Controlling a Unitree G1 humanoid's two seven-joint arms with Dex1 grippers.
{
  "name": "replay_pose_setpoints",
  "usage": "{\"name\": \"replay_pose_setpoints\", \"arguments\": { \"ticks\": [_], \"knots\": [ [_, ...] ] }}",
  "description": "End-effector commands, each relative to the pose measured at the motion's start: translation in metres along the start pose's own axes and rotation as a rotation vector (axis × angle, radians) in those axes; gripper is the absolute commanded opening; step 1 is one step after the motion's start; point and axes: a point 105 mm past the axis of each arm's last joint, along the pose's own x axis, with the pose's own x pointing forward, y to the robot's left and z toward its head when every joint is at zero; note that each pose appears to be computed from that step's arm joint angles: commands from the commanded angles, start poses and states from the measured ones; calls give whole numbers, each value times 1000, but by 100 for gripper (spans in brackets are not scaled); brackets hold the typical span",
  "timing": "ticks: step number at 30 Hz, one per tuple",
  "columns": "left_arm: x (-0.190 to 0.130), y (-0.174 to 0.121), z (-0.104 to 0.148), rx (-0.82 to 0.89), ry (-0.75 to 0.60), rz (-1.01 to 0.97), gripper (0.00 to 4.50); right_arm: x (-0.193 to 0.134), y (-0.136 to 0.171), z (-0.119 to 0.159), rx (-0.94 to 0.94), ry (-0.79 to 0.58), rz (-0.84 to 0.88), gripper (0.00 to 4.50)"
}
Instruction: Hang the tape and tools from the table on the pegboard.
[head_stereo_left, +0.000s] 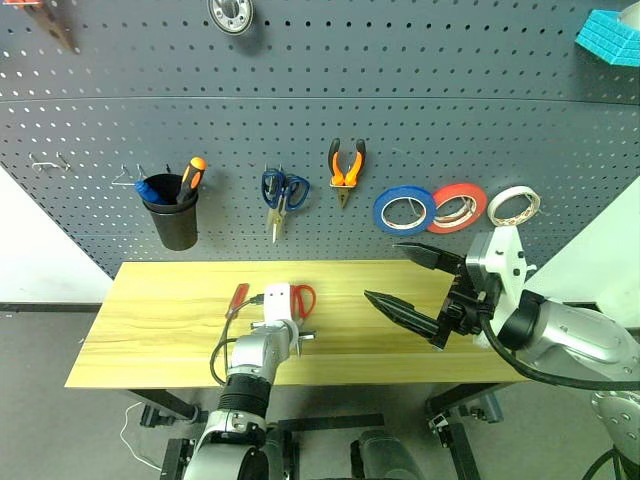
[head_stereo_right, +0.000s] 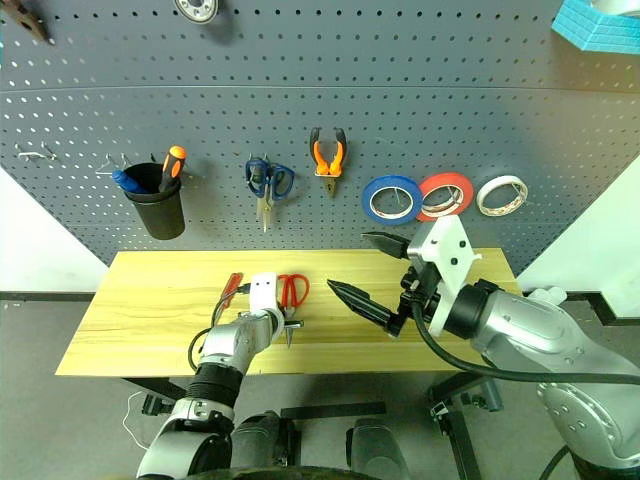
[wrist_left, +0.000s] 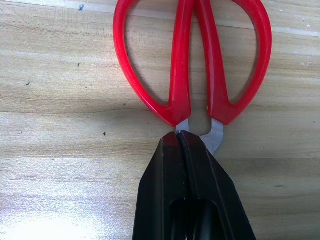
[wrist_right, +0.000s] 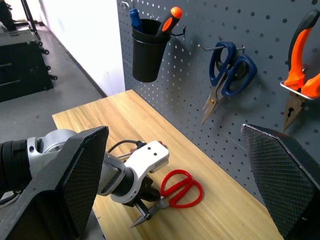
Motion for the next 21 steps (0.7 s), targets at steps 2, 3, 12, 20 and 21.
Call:
{"name": "replay_pose_setpoints", "arguments": {
  "ticks": [2,3,12,20,21],
  "knots": [
    [-5,-5,-6,15,-1,-23,2,1,3,5,-33,-23,13,450],
    [-8,-7,-1,38,-22,-39,2,1,3,5,-33,-23,13,450],
    [-33,-20,18,219,-159,-118,2,3,1,3,-40,-24,15,450],
    [-44,-35,13,235,-159,-180,2,5,-1,3,-47,-23,16,450],
    [-42,-32,11,216,-144,-172,2,5,-1,2,-49,-20,16,450]
  ]
}}
